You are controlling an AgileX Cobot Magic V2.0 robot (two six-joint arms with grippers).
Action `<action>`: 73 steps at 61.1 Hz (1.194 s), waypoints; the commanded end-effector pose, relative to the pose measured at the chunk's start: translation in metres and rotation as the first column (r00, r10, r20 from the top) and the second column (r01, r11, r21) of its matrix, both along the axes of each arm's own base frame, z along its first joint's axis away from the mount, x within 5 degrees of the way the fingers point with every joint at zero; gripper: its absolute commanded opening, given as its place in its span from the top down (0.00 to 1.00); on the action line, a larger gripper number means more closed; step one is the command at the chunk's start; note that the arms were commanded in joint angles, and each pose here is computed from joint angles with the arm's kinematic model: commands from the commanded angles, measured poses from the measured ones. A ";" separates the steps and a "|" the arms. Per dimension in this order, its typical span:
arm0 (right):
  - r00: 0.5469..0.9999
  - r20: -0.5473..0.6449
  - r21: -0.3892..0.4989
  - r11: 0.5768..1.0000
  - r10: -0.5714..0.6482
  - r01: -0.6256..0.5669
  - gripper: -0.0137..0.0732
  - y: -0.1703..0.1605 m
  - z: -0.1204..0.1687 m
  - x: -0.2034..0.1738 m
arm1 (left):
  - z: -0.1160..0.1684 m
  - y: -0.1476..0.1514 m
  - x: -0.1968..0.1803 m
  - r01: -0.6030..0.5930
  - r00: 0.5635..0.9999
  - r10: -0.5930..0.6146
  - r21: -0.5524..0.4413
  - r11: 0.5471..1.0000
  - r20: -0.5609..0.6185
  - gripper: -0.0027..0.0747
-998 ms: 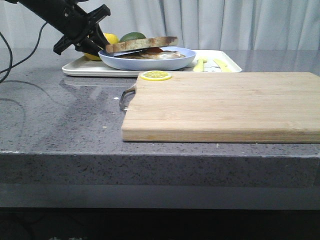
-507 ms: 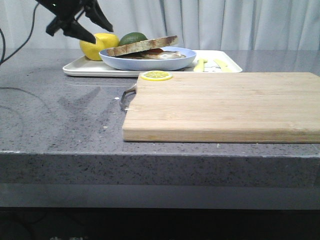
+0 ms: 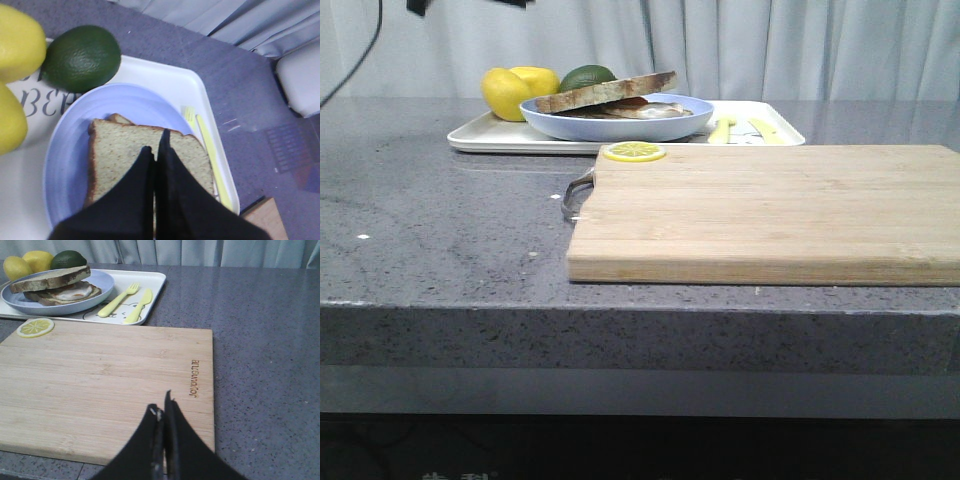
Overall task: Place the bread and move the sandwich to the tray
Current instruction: 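Open the left gripper and raise it away from the plate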
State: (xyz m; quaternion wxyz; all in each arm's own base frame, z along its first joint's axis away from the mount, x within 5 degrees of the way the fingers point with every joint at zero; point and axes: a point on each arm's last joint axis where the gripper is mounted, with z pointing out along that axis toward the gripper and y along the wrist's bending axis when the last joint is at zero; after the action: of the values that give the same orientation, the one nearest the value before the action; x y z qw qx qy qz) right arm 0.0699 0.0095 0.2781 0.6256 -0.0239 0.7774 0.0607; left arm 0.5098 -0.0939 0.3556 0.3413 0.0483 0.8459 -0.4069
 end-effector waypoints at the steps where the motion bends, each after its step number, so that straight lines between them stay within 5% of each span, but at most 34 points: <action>1: 0.995 0.101 0.015 1.000 -0.012 0.010 0.91 -0.001 0.015 0.001 | 0.079 -0.006 -0.044 0.047 0.983 -0.033 -0.073 0.996 0.181 0.99; 24: 0.995 0.101 0.015 1.000 -0.012 0.010 0.91 -0.001 0.015 0.001 | 0.097 -0.062 -0.073 0.159 0.969 -0.141 -0.073 0.985 0.202 0.99; 37: 0.995 0.101 0.015 1.000 -0.012 0.010 0.91 -0.001 0.015 0.001 | 0.119 -0.072 -0.095 0.093 0.965 -0.102 0.049 0.994 0.242 0.99; 46: 0.995 0.101 0.015 1.000 -0.012 0.010 0.91 -0.001 0.015 0.001 | 0.115 -0.061 -0.103 -0.019 0.984 -0.024 0.236 0.972 0.176 0.99; 60: 0.995 0.101 0.015 1.000 -0.012 0.010 0.91 -0.001 0.015 0.001 | 0.073 -0.021 -0.132 -0.120 0.992 0.123 0.582 0.804 0.034 0.99; 73: 0.995 0.101 0.015 1.000 -0.012 0.010 0.91 -0.001 0.015 0.001 | 0.048 0.012 -0.172 -0.204 0.976 0.212 0.577 0.791 0.055 0.99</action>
State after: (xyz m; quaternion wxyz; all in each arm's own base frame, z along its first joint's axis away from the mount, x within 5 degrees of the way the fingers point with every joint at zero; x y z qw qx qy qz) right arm 0.0699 0.0095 0.2781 0.6256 -0.0239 0.7774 0.0607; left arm 0.3650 -0.0958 0.3795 0.2716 0.0739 0.9561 -0.0812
